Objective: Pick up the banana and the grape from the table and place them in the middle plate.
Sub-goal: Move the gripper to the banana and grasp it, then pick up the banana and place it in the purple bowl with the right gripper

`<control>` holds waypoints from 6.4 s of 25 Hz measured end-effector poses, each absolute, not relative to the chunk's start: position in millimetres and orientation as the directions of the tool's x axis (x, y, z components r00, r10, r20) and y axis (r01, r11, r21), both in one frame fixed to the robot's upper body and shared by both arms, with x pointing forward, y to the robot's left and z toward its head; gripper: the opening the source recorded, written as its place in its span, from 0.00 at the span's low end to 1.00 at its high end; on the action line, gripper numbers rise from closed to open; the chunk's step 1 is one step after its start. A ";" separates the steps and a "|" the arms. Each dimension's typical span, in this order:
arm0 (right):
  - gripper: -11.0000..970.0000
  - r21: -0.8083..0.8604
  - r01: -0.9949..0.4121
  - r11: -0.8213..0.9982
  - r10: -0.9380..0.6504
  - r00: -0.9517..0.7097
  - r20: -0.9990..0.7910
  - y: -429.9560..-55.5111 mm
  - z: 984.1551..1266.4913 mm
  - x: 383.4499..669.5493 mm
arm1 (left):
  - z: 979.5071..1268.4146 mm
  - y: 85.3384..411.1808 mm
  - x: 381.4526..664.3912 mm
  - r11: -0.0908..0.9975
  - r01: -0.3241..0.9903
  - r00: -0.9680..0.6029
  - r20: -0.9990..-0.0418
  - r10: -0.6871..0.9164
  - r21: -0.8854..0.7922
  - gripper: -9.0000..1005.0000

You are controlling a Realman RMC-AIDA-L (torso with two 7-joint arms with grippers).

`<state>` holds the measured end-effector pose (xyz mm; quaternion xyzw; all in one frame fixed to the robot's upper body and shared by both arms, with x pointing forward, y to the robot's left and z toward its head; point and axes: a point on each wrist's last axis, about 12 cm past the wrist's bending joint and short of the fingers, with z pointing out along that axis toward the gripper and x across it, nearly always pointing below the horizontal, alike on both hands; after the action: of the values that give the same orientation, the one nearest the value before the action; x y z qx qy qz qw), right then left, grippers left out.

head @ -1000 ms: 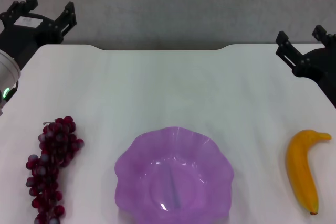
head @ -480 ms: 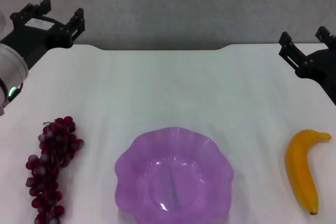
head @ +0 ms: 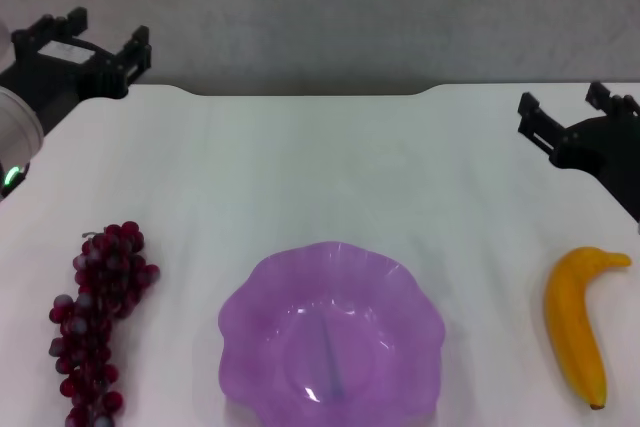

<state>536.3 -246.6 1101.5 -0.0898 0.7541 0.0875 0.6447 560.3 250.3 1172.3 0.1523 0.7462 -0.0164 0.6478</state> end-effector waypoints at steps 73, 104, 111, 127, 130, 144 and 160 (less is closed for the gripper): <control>0.89 0.165 0.128 0.978 0.204 -0.755 -0.623 -261.6 1059.7 551.1 | 1183.8 273.8 568.5 0.967 0.146 -0.119 -0.967 0.224 0.207 0.68; 0.83 0.172 0.123 0.977 0.199 -0.810 -0.552 -256.2 1028.0 566.7 | 1186.0 265.6 572.4 0.957 0.178 -0.149 -0.955 0.255 0.228 0.68; 0.60 0.176 0.085 0.981 0.172 -0.802 -0.572 -249.9 1032.6 565.5 | 1185.2 266.0 572.2 0.957 0.178 -0.155 -0.954 0.257 0.229 0.68; 0.55 0.101 -0.055 0.993 0.035 -0.691 -0.722 -254.2 1082.3 565.6 | 1184.1 266.2 570.2 0.956 0.180 -0.158 -0.953 0.259 0.230 0.68; 0.56 0.051 -0.112 0.992 -0.038 -0.673 -0.739 -250.3 1091.9 568.3 | 1184.9 264.4 569.7 0.956 0.184 -0.153 -0.955 0.255 0.226 0.68; 0.57 0.026 -0.424 0.905 -0.241 -0.564 -0.790 -180.0 1120.3 566.2 | 1198.9 272.5 554.1 0.961 0.155 -0.116 -0.961 0.249 0.231 0.68; 0.60 0.038 -0.640 0.767 -0.375 -0.496 -0.783 -111.2 1123.5 542.5 | 1201.2 271.7 554.1 0.959 0.155 -0.108 -0.961 0.256 0.238 0.68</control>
<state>542.5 -111.2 1123.5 -0.2989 0.8491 0.1646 0.4033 554.1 271.7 1201.2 0.1384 0.7434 0.0386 0.6532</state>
